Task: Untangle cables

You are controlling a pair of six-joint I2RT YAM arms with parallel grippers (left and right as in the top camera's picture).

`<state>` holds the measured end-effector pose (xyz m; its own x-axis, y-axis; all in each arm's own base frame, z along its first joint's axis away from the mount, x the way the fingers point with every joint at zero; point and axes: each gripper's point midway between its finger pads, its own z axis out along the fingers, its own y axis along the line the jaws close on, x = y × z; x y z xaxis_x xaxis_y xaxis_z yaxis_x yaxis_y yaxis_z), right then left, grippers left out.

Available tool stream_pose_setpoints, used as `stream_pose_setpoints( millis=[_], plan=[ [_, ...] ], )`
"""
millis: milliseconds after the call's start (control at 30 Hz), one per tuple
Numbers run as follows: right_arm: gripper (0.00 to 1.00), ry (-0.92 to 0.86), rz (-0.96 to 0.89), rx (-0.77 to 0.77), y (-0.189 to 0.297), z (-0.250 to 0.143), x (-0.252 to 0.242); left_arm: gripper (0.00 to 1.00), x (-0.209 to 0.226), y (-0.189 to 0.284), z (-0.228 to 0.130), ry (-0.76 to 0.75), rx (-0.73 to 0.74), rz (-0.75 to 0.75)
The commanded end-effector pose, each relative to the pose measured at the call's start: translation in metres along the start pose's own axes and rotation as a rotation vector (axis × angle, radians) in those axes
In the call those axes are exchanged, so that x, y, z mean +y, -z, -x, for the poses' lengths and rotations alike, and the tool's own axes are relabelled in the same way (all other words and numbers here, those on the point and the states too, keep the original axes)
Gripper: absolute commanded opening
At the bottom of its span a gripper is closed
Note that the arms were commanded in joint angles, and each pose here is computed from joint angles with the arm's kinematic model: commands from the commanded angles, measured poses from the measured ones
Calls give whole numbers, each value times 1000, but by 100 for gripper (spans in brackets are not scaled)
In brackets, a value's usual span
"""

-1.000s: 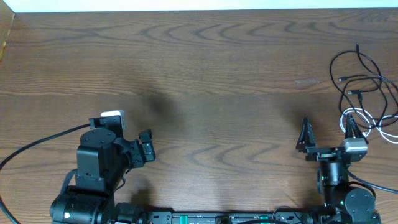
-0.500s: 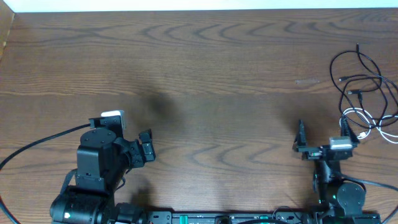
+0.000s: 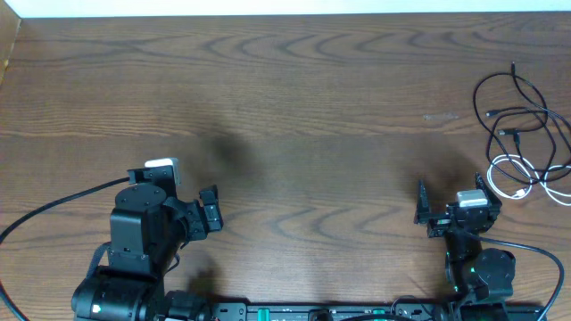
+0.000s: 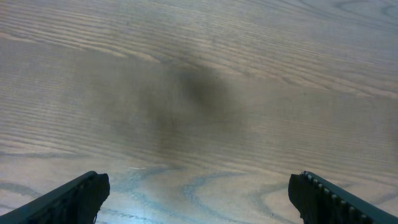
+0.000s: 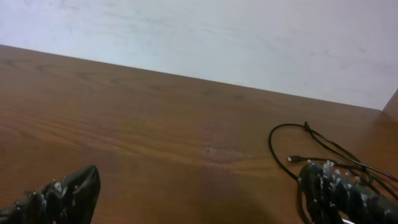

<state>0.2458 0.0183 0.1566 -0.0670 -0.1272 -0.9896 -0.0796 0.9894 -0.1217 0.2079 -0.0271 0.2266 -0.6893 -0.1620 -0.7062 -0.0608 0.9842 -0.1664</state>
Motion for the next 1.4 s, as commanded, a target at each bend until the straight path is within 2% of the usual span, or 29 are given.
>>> stream_pose_setpoints(
  millis=[0,1200,1367],
  plan=[
    [99,15,15,-2,0,0,3,98,1,-1,-1,4,3,9],
    [99,15,15,-3,0,0,3,98,2,5,-1,6,-19,4],
    [99,15,15,-3,0,0,3,98,13,11,-10,1,-17,52]
  ],
)
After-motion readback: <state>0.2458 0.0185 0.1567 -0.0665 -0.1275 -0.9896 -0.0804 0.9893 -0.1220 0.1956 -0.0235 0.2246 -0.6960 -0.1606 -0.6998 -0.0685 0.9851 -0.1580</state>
